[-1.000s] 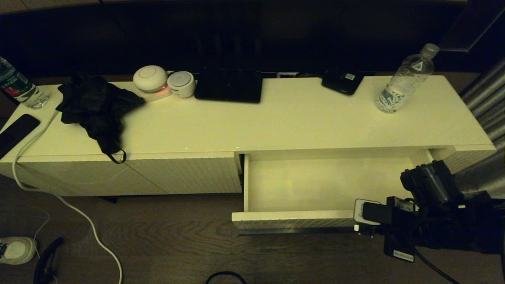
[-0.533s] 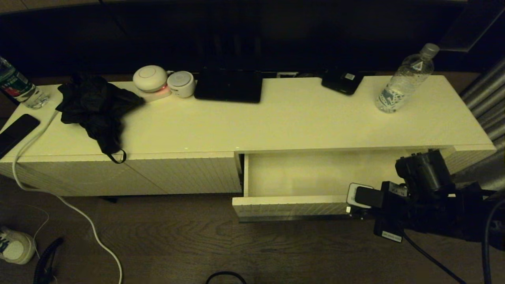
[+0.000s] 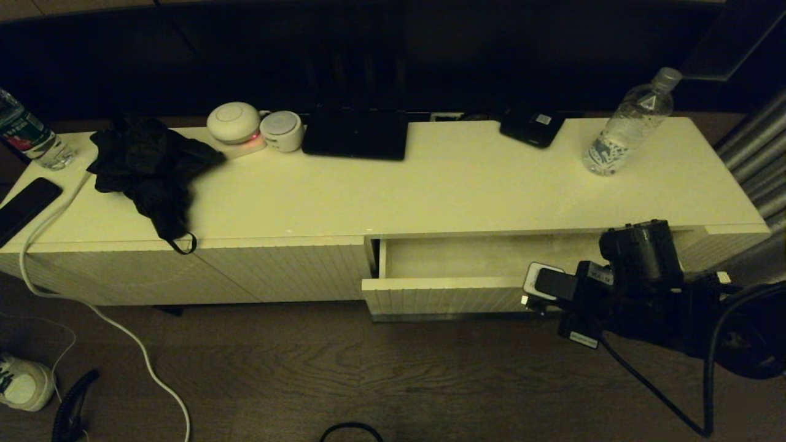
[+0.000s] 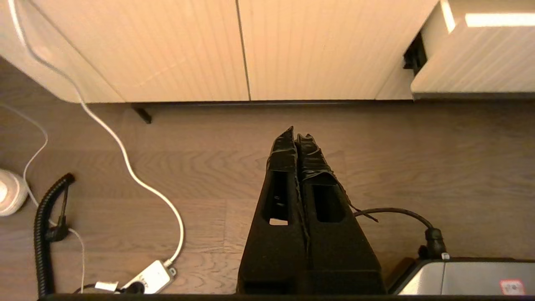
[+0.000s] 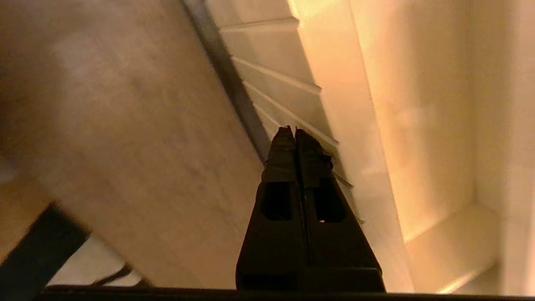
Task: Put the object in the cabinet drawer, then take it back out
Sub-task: Close the drawer
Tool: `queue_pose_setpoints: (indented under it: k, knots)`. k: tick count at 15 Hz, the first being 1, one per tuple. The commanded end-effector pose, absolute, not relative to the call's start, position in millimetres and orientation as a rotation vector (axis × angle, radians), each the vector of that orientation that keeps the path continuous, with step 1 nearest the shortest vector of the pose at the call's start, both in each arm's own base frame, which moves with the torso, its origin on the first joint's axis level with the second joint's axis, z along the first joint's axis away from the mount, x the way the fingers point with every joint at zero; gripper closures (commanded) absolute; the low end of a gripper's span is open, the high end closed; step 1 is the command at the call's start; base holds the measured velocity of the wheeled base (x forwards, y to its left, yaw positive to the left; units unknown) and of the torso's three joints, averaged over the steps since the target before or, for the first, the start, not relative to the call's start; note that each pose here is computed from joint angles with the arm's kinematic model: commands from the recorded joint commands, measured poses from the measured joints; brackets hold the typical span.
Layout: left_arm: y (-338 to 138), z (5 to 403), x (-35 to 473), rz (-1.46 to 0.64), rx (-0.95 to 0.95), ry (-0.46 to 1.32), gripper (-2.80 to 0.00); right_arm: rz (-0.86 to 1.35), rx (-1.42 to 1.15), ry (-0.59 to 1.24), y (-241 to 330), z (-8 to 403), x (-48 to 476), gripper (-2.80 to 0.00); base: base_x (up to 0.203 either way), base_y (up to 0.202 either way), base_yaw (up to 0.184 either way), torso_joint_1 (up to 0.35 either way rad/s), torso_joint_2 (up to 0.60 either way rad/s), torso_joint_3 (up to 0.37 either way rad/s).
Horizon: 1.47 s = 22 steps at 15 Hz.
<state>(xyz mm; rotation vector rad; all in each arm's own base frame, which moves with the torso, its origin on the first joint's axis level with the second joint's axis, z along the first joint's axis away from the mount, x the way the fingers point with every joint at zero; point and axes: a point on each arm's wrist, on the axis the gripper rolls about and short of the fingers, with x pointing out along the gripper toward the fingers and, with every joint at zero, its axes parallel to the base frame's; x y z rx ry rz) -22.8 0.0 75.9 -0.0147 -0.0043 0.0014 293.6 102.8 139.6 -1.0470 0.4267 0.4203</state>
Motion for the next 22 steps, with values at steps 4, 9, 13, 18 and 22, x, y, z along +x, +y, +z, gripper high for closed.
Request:
queue_pose_setpoints:
  k: [4, 9, 13, 18, 22]
  knots:
    - [0, 76, -23, 0.001, -0.015, -0.006, 0.0, 0.337, -1.053, 0.368, 112, 141, 319, 0.0, 0.0, 0.0, 0.0, 0.0, 0.0, 0.0]
    - [0, 76, -23, 0.001, -0.015, -0.006, 0.0, 0.263, -1.048, 0.302, 119, 146, 336, 0.0, 0.0, 0.0, 0.0, 0.0, 0.0, 0.0]
    - [0, 76, -23, 0.001, -0.015, -0.005, 0.0, 0.245, -1.044, 0.282, 120, 151, 340, 0.0, 0.0, 0.0, 0.0, 0.0, 0.0, 0.0]
    - [0, 76, -23, 0.001, -0.015, -0.006, 0.0, 0.248, -1.045, 0.277, 119, 159, 331, 0.0, 0.0, 0.0, 0.0, 0.0, 0.0, 0.0]
    - [0, 75, -23, 0.001, -0.015, -0.005, 0.0, 0.258, -1.044, 0.268, 110, 179, 294, 0.0, 0.0, 0.0, 0.0, 0.0, 0.0, 0.0]
